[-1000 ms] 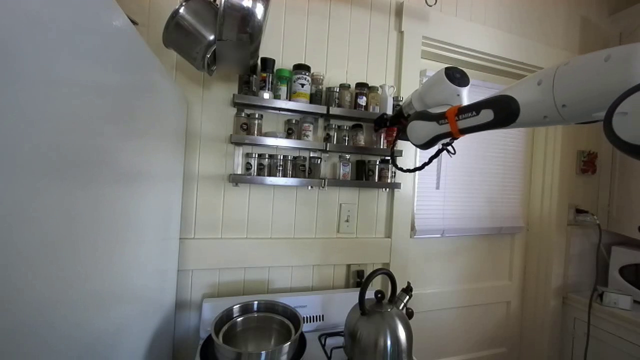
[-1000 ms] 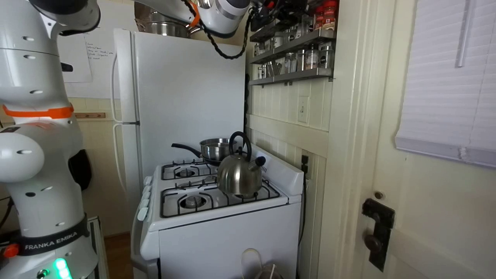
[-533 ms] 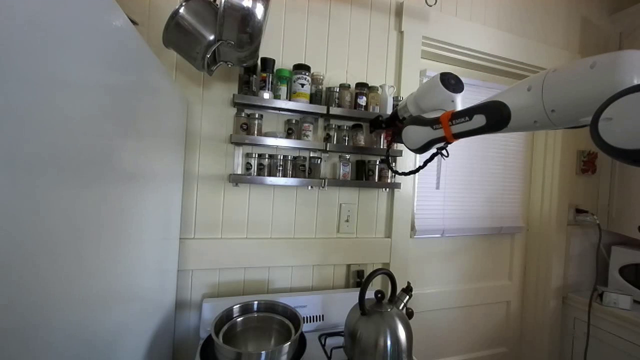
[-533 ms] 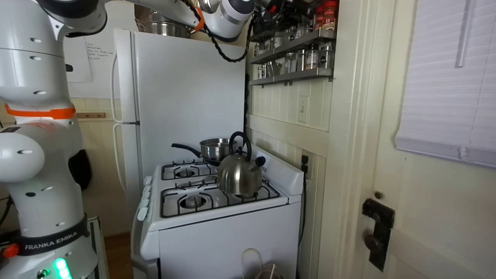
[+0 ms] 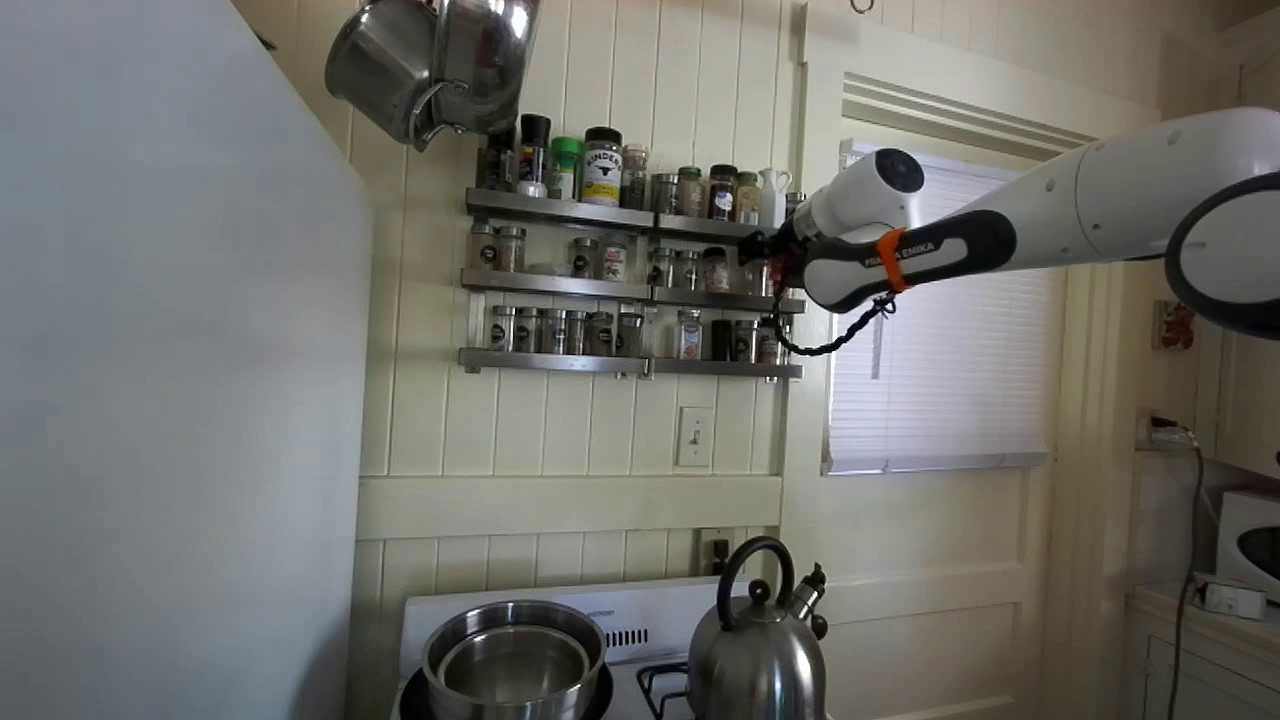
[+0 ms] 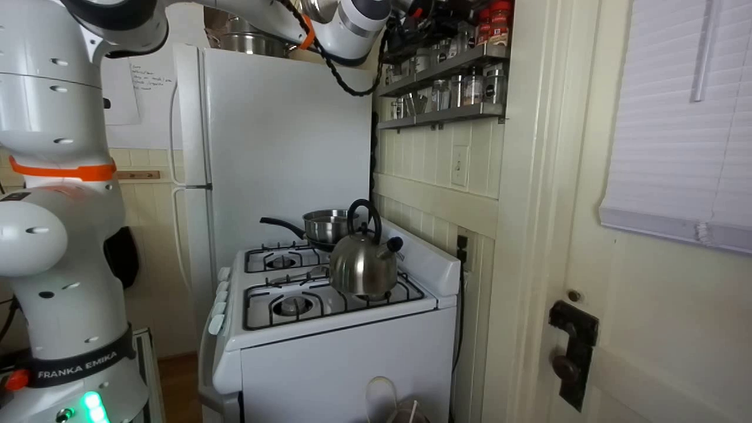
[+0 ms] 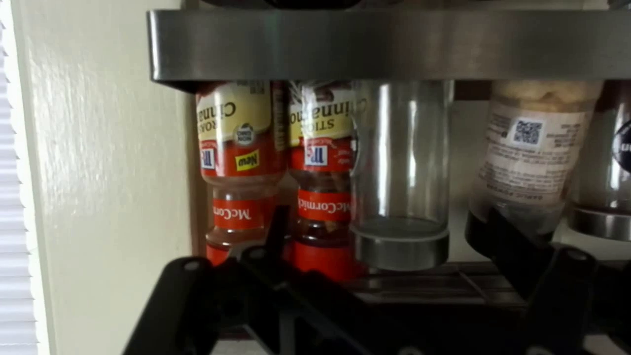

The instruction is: Put the salt cellar on the stove

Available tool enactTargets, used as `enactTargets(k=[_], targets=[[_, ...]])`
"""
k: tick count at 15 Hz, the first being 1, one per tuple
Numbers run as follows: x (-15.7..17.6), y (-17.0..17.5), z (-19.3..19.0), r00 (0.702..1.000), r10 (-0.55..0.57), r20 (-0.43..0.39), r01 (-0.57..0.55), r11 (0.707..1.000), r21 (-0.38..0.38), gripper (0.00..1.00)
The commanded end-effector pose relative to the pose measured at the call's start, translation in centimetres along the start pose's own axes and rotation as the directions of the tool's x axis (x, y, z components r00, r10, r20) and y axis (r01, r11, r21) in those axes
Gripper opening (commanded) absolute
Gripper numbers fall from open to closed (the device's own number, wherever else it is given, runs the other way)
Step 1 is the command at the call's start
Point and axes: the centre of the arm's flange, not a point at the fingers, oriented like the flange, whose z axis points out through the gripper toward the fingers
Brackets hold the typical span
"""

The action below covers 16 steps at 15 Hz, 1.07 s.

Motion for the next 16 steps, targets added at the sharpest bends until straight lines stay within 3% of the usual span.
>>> enactTargets(k=[1, 2, 3, 5, 11, 16], targets=[[-0.3, -0.6, 0.8, 1.0, 0.004, -0.022, -0.004, 1.0, -0.005, 1.0], [-0.4, -0.6, 0.9, 1.0, 0.007, -0.024, -0.007, 1.0, -0.003, 0.97], [-0.4, -0.7, 1.0, 1.0, 0.007, -0.022, -0.007, 1.0, -0.005, 0.74], [-0.6, -0.7, 1.2, 1.0, 0.001, -0.024, -0.001, 1.0, -0.008, 0.72], [-0.7, -1.0, 1.1, 1.0, 0.01, -0.004, -0.01, 1.0, -0.028, 0.24], [-0.4, -2.0, -1.4, 1.0, 0.017, -0.024, -0.019, 0.997, -0.079, 0.23]])
